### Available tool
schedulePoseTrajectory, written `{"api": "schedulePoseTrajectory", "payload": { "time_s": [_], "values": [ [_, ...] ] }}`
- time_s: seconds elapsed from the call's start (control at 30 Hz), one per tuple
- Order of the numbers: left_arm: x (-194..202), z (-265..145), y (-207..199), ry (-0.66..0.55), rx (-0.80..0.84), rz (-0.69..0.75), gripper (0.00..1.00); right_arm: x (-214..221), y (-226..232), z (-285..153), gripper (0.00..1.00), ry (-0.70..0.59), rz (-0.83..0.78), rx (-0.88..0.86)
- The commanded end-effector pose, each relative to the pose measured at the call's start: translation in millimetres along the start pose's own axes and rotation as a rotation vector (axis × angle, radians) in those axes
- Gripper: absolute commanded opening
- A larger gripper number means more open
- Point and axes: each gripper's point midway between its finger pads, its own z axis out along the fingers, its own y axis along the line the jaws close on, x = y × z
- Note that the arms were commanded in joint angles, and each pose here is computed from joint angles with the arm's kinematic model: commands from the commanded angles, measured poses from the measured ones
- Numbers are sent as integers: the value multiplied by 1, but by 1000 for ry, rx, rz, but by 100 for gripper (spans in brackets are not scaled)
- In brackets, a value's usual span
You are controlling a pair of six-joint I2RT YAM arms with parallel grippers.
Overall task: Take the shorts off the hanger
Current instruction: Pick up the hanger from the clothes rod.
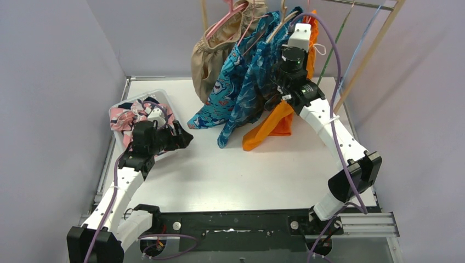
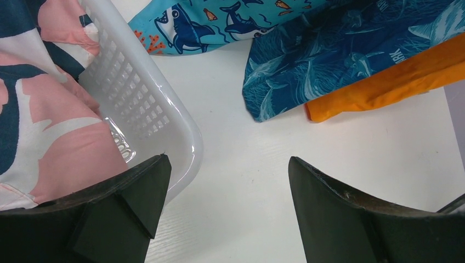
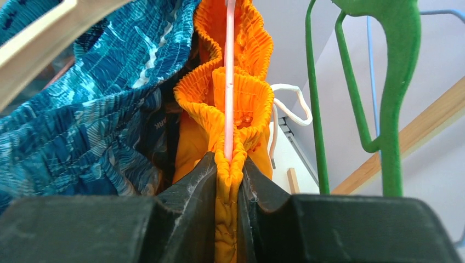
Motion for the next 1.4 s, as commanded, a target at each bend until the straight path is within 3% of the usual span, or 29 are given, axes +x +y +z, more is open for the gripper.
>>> {"api": "schedulePoseTrajectory", "payload": {
  "time_s": [0.0,1.37],
  "values": [
    [-16,1,-12,-55,50,19,79,-65,-26,-17,0,-181,141,64],
    [-15,3,-11,-48,47,14,79,-85,-24,-37,0,-420,64,119]
  ]
}}
